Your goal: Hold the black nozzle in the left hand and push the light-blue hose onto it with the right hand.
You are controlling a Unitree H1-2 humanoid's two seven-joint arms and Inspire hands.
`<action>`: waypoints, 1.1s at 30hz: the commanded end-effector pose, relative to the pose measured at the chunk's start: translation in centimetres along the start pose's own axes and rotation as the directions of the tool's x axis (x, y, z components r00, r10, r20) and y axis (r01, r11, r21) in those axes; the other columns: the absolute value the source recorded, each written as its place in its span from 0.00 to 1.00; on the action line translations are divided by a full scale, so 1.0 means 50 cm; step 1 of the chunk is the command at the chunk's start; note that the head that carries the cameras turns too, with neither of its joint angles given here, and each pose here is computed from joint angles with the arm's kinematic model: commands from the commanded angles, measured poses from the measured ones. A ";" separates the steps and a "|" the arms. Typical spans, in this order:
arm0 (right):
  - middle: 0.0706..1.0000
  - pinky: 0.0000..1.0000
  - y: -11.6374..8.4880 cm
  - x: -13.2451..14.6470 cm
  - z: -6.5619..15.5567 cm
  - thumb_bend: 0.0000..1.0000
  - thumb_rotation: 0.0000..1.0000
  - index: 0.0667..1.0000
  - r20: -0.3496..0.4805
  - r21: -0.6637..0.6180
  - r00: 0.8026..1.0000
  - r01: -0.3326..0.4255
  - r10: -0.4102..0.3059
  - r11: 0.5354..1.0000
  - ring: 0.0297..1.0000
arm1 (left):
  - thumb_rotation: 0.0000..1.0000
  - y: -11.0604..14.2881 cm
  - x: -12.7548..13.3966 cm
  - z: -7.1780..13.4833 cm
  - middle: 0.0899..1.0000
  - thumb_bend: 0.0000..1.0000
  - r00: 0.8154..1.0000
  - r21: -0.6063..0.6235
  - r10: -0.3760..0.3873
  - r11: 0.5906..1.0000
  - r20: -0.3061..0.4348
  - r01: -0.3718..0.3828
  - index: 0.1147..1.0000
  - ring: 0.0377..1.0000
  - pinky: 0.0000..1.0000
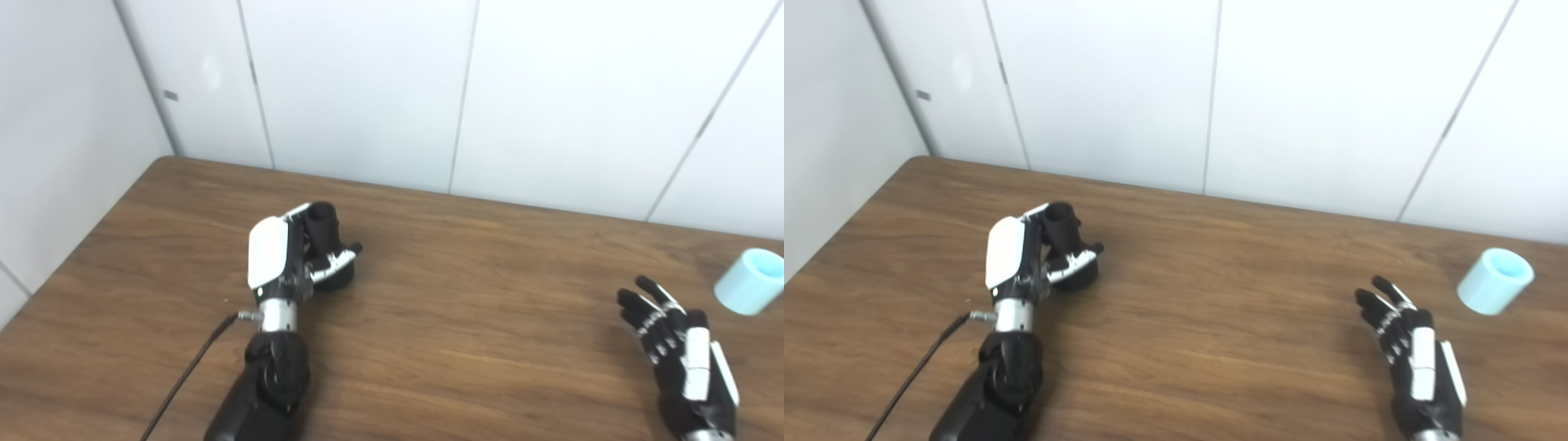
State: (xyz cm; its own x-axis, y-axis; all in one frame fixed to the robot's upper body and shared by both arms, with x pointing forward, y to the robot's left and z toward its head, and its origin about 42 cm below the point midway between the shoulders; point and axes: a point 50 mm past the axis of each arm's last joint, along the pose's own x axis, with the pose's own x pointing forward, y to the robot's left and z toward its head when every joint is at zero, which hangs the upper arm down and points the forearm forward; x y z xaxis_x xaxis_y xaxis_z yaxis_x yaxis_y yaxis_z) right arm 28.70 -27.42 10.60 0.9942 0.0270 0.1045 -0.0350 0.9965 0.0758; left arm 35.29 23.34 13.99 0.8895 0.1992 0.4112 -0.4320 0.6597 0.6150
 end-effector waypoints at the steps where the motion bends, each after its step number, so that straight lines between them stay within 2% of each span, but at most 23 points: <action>1: 0.74 0.84 0.026 -0.034 -0.047 0.48 1.00 0.80 -0.072 0.035 0.997 0.017 -0.015 0.999 0.81 | 0.00 -0.023 -0.034 0.014 0.43 0.51 0.999 0.000 -0.043 0.999 0.000 0.043 0.42 0.46 0.46; 9: 0.74 0.78 0.059 -0.024 -0.001 0.52 1.00 0.80 -0.023 0.030 0.999 0.024 -0.024 0.999 0.79 | 0.00 -0.057 -0.082 0.073 0.41 0.51 0.991 -0.042 -0.133 0.990 0.034 0.134 0.43 0.45 0.44; 10: 0.75 0.79 0.059 -0.023 0.007 0.53 0.98 0.81 -0.022 0.037 0.999 0.030 -0.029 0.999 0.80 | 0.00 -0.062 -0.089 0.081 0.41 0.51 0.988 -0.043 -0.146 0.988 0.043 0.148 0.44 0.45 0.44; 14: 0.75 0.82 0.055 -0.023 0.040 0.52 0.89 0.80 0.005 0.042 0.999 0.035 -0.035 0.999 0.83 | 0.00 -0.076 -0.112 0.104 0.41 0.51 0.982 -0.051 -0.178 0.982 0.068 0.182 0.44 0.45 0.43; 17: 0.76 0.79 0.041 -0.027 0.070 0.49 0.85 0.79 0.026 0.015 0.999 0.040 -0.041 0.999 0.82 | 0.00 -0.086 -0.130 0.123 0.41 0.51 0.979 -0.062 -0.188 0.979 0.084 0.194 0.44 0.44 0.43; 20: 0.76 0.77 0.027 -0.032 0.096 0.51 0.83 0.79 0.048 0.001 0.998 0.051 -0.051 0.999 0.81 | 0.00 -0.094 -0.151 0.141 0.41 0.51 0.972 -0.071 -0.217 0.972 0.093 0.224 0.44 0.44 0.43; 26: 0.76 0.78 0.011 -0.039 0.124 0.50 0.84 0.80 0.093 -0.044 0.995 0.041 -0.037 0.998 0.81 | 0.00 -0.107 -0.185 0.160 0.40 0.51 0.961 -0.086 -0.256 0.960 0.110 0.265 0.44 0.45 0.44; 33: 0.75 0.80 0.017 -0.042 0.136 0.48 0.85 0.79 0.101 -0.070 0.994 0.042 -0.035 0.997 0.81 | 0.00 -0.114 -0.208 0.176 0.40 0.51 0.946 -0.109 -0.296 0.944 0.131 0.310 0.44 0.44 0.42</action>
State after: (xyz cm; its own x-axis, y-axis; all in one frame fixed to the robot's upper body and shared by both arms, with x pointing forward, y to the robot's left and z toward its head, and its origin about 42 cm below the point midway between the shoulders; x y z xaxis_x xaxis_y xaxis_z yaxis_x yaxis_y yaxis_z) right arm 25.82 -27.26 15.55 0.9901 -0.0196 0.1390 0.0162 0.9995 0.0254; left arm 28.72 12.08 13.39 0.9371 -0.0753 0.3407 -0.1717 0.7504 0.6383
